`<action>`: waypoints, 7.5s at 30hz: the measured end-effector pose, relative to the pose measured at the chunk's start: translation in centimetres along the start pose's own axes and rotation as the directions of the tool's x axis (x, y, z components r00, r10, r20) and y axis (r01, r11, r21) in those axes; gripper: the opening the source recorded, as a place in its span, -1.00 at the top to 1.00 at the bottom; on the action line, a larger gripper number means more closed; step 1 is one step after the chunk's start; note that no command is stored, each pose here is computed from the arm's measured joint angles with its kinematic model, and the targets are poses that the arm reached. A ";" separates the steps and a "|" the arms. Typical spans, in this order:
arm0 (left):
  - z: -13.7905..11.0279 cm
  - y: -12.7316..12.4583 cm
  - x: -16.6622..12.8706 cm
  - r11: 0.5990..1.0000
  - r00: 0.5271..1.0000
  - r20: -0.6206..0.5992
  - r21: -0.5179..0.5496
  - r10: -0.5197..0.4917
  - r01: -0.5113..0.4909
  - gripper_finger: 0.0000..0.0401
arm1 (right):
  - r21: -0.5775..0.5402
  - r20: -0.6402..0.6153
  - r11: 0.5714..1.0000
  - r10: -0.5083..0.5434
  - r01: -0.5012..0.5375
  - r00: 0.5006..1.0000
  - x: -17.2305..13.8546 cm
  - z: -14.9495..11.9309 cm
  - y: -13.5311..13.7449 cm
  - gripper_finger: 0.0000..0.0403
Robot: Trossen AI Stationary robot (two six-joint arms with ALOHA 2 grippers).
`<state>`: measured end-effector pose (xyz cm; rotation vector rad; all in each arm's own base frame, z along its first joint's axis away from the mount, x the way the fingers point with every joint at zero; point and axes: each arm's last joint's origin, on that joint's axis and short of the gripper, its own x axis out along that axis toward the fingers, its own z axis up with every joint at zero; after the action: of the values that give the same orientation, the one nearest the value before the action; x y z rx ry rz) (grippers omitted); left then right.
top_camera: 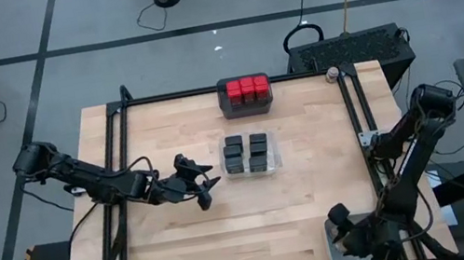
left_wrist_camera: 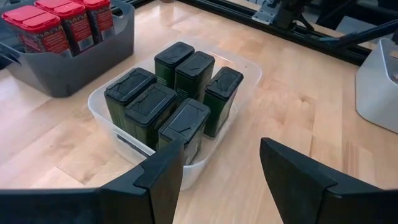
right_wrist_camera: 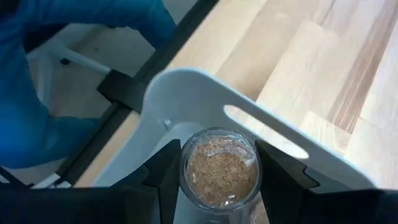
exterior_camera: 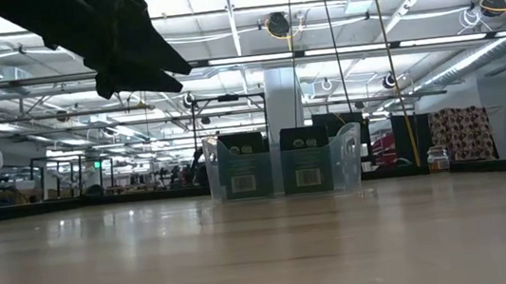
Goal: Sort spices by type
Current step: Put the brown seasoning into the white bin
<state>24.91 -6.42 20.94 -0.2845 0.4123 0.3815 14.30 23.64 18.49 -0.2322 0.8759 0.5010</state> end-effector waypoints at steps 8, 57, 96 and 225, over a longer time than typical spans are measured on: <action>0.0 0.0 0.0 1.000 1.000 -0.004 0.001 -0.006 0.006 -0.08 | -0.009 -0.039 1.000 -0.019 0.018 0.999 1.1 -0.4 0.0 0.22; 0.0 -0.1 0.0 1.000 1.000 -0.013 0.002 -0.022 0.022 -0.08 | -0.014 0.109 1.000 0.029 -0.028 0.994 -3.1 1.2 -0.8 -0.06; -3.1 0.5 3.9 0.983 0.975 -0.215 0.161 -0.050 0.086 -0.08 | 0.690 -0.676 -0.052 -0.403 0.722 0.617 -22.7 -12.3 -40.5 -0.05; -2.7 1.4 4.4 0.964 0.964 -0.254 0.228 -0.080 0.140 -0.08 | 0.547 -0.835 0.385 0.311 0.743 0.453 -18.0 -20.1 -45.6 0.13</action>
<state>27.16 -4.78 16.35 -0.1119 0.6756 0.1827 14.35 -29.35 19.63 0.4902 2.0113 -0.6327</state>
